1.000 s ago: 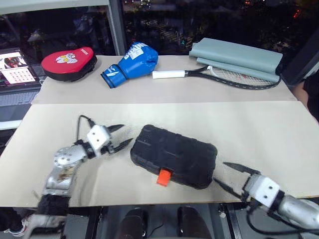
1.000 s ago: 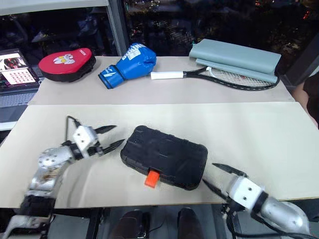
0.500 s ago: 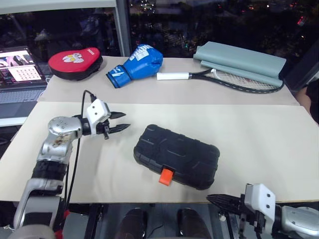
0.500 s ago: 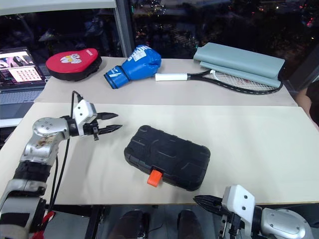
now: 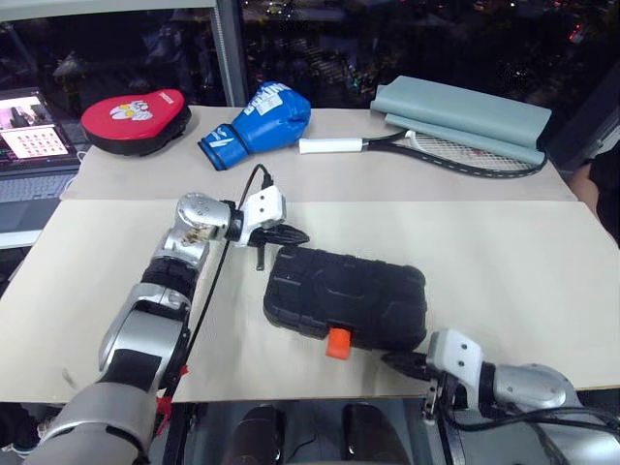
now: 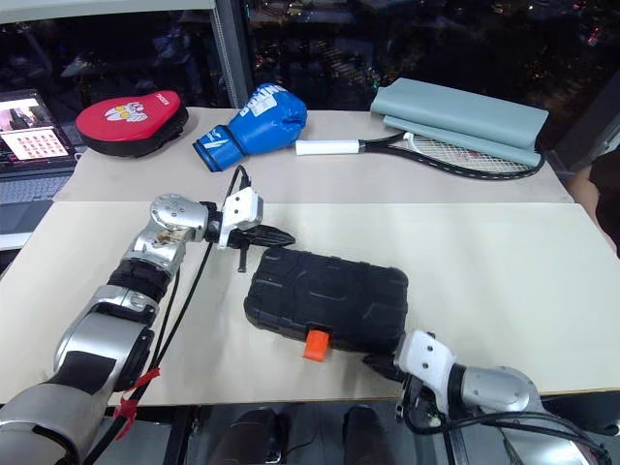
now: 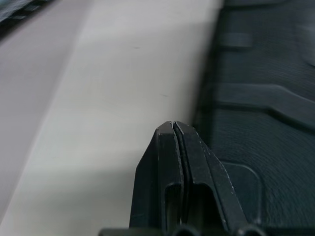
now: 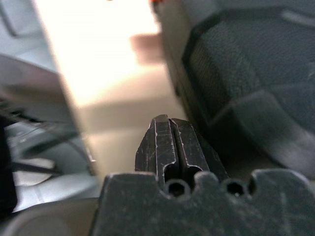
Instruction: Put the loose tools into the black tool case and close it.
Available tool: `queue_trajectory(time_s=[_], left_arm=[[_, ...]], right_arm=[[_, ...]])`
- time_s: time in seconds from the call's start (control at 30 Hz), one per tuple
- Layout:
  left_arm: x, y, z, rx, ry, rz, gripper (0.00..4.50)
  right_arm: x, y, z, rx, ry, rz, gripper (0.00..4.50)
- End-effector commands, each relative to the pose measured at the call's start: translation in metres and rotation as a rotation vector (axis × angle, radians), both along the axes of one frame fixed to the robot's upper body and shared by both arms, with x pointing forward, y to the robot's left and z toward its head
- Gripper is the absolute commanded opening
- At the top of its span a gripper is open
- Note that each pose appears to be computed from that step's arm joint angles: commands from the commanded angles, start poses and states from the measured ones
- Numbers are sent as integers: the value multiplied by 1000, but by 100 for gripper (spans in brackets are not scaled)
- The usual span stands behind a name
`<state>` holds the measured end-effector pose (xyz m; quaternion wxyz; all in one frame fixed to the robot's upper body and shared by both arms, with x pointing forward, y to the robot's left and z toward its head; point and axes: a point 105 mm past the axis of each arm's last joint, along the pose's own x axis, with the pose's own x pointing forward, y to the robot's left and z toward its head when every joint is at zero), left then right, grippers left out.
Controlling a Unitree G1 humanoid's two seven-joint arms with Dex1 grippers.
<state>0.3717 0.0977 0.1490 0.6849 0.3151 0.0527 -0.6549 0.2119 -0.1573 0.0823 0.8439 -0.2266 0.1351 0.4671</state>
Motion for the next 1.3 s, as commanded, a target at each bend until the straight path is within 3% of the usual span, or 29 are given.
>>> queue_trajectory(time_s=[0.03, 0.3, 0.53, 0.77, 0.97, 1.1, 1.3], left_arm=[[-30, 24, -35, 206, 164, -116, 10], [-53, 35, -26, 186, 274, -91, 10], [-49, 32, -29, 205, 240, -90, 10], [-56, 27, -28, 188, 265, -112, 10], [-33, 34, -12, 173, 192, -32, 10], [-27, 12, 26, 59, 233, -68, 10], [-58, -31, 27, 119, 225, -318, 10]], right_arm=[[30, -29, 32, 10, -138, -149, 0], [36, -44, 35, -8, -132, -193, 0], [16, -42, 15, -64, -29, -129, 0], [39, -45, 24, -32, -105, -213, 0], [42, -42, 26, -42, -113, -202, 0], [28, -47, 46, -10, -118, -181, 0], [-6, -25, 65, 85, -67, -93, 0]])
